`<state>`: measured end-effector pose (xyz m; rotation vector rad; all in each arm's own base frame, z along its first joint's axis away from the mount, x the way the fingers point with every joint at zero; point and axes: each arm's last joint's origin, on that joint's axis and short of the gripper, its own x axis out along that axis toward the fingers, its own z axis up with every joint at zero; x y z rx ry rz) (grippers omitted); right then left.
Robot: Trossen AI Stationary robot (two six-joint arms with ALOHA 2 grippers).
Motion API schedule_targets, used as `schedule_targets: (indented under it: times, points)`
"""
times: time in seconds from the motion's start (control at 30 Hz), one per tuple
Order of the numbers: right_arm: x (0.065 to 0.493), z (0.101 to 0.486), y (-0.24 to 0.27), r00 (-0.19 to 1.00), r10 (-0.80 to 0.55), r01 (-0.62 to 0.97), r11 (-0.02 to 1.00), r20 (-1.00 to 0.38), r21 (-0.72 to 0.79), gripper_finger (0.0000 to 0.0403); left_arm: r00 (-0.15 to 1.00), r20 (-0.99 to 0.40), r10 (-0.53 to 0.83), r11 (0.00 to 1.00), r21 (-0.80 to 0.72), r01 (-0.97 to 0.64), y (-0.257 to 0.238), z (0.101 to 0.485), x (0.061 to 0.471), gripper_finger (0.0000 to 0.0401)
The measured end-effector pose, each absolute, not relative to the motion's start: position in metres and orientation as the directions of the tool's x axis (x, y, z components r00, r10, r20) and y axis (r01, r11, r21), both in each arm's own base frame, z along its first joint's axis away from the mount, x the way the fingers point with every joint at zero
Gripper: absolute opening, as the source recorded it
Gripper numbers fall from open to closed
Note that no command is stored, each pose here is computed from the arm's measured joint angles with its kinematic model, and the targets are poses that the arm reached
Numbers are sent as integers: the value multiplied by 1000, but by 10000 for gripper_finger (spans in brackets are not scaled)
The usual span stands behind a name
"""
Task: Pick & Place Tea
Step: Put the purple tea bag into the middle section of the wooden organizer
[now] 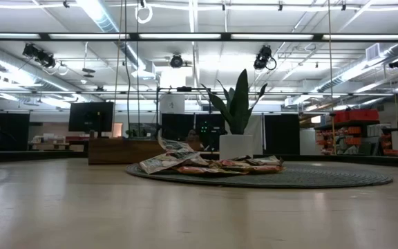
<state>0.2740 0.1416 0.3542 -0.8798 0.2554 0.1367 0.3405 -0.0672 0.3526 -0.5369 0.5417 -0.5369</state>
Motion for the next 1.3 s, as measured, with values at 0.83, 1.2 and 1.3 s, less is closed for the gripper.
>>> schedule_targets:
  times: [0.83,1.2,1.3]
  points:
    - [276,364,145,974,109,-217,708,-200,-672,11,756,-280,-591,725,-596,346,-65,358,344,37]
    - [272,378,143,961,87,-235,757,-262,-609,1,754,-292,-589,727,-598,337,-60,366,332,112]
    - [269,390,140,956,60,-224,784,-288,-579,1,748,-336,-573,736,-612,289,-50,374,314,119]
